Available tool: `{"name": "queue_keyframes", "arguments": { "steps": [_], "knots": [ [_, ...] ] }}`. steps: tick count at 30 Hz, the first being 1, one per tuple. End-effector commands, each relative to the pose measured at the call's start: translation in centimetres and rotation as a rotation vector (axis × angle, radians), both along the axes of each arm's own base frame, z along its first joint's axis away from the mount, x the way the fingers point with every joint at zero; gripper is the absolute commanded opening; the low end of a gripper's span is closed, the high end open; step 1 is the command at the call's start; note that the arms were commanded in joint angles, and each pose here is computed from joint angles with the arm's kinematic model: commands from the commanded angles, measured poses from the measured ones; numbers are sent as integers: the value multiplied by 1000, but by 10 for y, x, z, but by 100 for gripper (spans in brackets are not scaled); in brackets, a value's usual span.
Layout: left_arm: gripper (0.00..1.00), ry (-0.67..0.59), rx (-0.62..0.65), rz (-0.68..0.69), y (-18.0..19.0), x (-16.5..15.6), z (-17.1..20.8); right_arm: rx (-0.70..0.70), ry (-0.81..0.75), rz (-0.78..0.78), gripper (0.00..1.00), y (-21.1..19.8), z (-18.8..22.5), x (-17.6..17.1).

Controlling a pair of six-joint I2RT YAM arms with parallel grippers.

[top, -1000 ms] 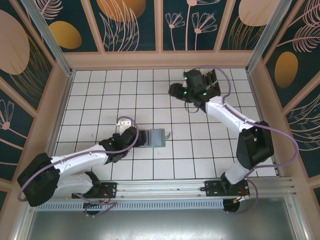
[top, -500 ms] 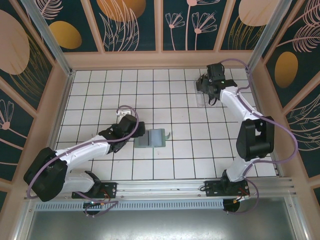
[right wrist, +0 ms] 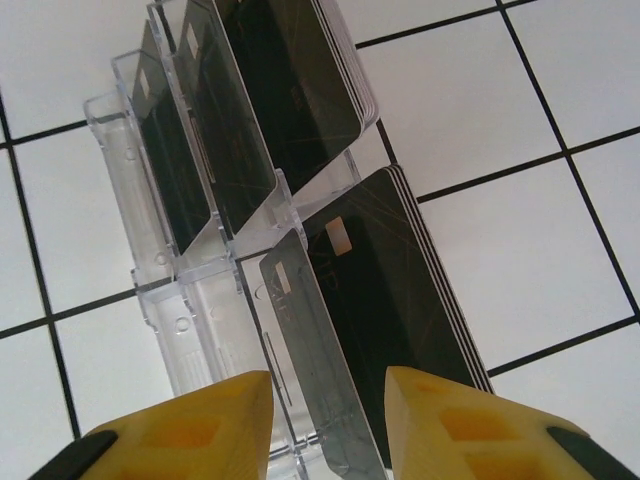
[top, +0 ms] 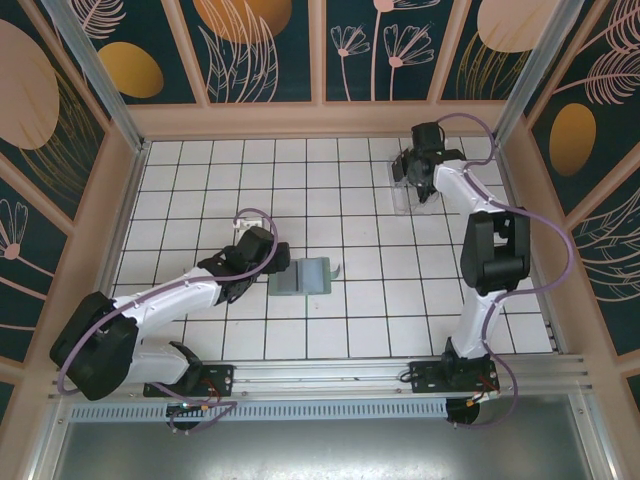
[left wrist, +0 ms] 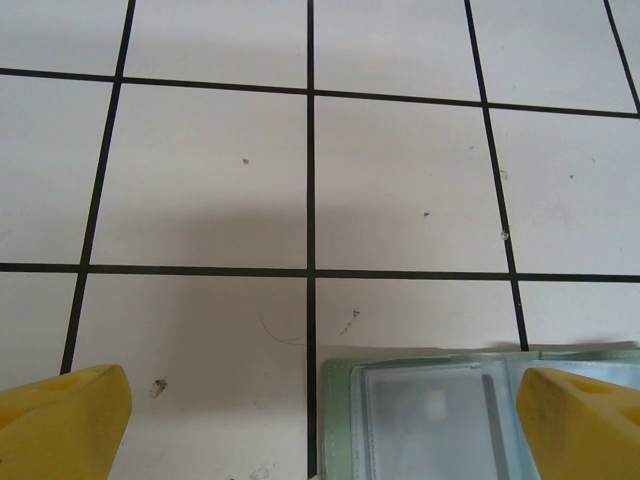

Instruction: Put the credit cards into the card holder

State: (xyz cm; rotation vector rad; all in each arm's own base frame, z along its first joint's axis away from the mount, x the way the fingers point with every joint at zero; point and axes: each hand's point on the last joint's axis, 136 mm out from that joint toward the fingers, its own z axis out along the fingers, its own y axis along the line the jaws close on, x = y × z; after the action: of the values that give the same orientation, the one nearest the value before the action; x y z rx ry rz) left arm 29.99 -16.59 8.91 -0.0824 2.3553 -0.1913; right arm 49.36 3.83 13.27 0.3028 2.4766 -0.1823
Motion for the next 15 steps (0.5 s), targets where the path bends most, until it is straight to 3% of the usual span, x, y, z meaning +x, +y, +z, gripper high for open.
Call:
{"name": "queue_keyframes", "arguments": {
  "steps": [1,9,15],
  "knots": [
    [99,-2,8,-9,-1,4,5,-49,25,-8,35,-9,-4,3],
    [99,3,8,-6,0,4,2,-39,52,9,34,-6,-19,4],
    [99,4,8,-5,0,4,0,0,49,34,24,2,-21,6]
  ]
}}
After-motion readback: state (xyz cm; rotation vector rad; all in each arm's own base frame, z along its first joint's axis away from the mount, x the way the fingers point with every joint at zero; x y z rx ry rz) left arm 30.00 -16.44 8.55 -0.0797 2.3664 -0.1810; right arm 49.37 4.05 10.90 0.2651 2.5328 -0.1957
